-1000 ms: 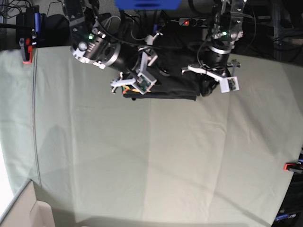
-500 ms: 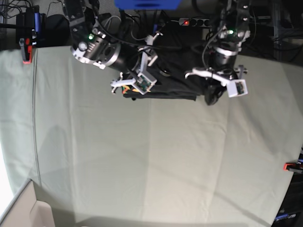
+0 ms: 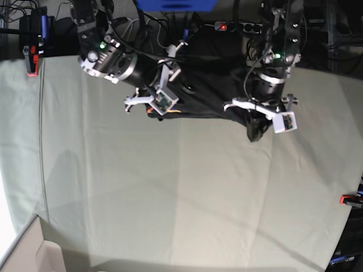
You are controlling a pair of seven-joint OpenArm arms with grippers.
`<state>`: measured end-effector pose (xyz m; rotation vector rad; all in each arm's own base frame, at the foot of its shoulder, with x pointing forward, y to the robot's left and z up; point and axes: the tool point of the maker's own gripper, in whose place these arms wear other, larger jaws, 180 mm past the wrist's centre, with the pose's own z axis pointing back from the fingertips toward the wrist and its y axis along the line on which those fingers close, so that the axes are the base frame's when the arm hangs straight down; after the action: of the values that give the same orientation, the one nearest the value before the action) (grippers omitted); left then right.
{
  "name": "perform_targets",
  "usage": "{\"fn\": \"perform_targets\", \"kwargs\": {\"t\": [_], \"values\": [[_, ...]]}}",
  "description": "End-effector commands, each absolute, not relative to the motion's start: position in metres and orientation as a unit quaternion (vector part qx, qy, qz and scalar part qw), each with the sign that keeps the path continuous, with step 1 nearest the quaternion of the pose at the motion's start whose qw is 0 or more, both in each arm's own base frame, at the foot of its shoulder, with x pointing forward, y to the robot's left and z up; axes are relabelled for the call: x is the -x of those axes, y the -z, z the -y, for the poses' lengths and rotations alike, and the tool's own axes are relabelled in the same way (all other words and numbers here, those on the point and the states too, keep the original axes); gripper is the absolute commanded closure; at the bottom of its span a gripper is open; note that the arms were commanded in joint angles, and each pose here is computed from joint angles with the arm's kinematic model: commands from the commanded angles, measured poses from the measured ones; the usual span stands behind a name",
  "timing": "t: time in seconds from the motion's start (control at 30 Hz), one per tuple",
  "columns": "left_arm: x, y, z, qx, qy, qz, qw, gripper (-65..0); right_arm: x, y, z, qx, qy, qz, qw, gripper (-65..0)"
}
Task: Layout the t-shirt on the table in an organized manner, then fold the t-shirt properly
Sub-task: 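Grasp the stack edges with both grippers and lift them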
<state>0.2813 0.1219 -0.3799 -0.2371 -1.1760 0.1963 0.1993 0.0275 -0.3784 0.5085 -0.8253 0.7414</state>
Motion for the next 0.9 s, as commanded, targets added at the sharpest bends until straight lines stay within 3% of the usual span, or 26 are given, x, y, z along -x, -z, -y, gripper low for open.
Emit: {"fn": "perform_targets", "kwargs": {"t": [0.0,0.2,0.43,0.53,0.63,0.87], "values": [[-0.288,0.370,-0.123,0.112,-0.092,0.569,0.809,0.0,-0.204,0.365,-0.032,-0.251,-0.344,0.409,0.807,-22.3],[-0.284,0.385,-0.123,0.111,-0.093,0.554,0.820,-2.5,-0.204,0.362,-0.031,-0.248,-0.346,0.414,0.805,-22.5],[-0.278,0.391,-0.122,0.112,-0.091,0.532,0.834,-35.4,-0.205,0.361,-0.032,-0.249,-0.345,0.414,0.804,-22.6],[-0.273,0.378,-0.120,0.117,-0.090,0.543,0.827,-44.4,-0.206,0.358,-0.032,-0.248,-0.346,0.418,0.802,-22.6],[-0.260,0.363,-0.116,0.139,-0.105,0.547,0.819,-48.1,-0.208,0.352,-0.032,-0.245,-0.348,0.427,0.798,-22.6],[-0.219,0.388,-0.113,0.167,-0.152,0.494,0.839,-48.5,-0.219,0.349,-0.014,-0.225,-0.321,0.439,0.808,-25.0]]}}
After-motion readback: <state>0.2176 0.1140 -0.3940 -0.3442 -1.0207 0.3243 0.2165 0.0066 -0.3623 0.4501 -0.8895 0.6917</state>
